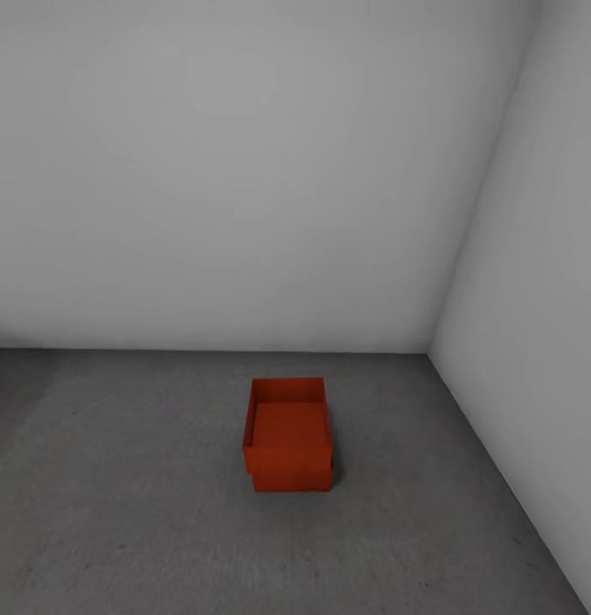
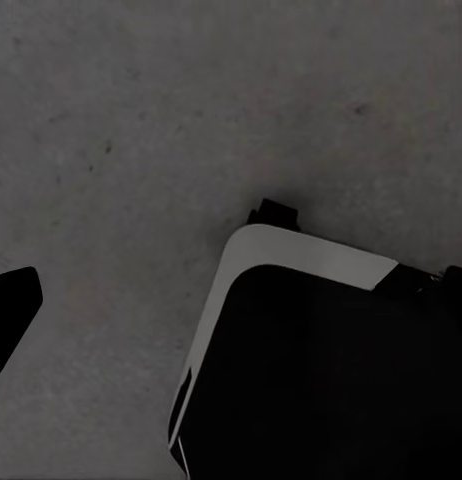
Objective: Move the two storage containers from the living room to the garage. In the garage, place one container on the floor and stack the other container on top of it (either order is fine).
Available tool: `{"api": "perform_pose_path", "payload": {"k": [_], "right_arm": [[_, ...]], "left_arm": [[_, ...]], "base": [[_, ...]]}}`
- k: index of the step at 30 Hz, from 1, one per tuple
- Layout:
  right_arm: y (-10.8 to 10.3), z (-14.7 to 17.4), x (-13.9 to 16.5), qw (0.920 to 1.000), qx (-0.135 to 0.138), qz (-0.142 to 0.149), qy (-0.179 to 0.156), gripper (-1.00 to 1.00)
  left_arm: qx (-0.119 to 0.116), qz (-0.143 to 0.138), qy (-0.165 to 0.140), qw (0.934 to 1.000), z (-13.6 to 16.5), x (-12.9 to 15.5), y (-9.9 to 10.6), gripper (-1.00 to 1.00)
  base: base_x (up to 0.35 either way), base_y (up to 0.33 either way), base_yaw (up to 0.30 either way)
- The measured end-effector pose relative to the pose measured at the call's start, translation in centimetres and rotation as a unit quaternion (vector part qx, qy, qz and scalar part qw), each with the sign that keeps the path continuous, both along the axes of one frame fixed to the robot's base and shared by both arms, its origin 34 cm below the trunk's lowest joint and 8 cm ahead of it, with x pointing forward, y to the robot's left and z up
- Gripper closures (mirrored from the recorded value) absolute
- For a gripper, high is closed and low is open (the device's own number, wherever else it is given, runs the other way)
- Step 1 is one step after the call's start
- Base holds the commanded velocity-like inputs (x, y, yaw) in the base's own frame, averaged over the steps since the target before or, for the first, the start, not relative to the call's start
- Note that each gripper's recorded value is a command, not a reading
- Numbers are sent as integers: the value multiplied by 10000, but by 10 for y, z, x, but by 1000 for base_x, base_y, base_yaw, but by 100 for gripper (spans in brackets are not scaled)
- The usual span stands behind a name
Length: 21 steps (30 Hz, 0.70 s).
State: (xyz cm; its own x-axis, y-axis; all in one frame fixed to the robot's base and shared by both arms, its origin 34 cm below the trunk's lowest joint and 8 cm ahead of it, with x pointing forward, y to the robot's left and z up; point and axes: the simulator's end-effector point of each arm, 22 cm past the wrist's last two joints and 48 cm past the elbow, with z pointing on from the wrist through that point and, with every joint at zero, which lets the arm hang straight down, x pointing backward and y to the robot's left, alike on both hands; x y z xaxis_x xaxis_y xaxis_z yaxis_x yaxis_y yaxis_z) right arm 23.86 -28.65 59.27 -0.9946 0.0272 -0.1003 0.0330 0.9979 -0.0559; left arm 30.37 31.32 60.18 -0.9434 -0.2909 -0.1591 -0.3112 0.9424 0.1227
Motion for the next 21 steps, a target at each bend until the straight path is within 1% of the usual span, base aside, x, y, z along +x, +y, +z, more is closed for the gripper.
{"api": "perform_pose_path", "payload": {"k": [21], "right_arm": [[1, 2, 14, 9999, 4, 12, -168, -100]], "left_arm": [[-74, -15, -203, 9998, 4, 15, -11, -100]], "base": [[0, 0, 0]]}}
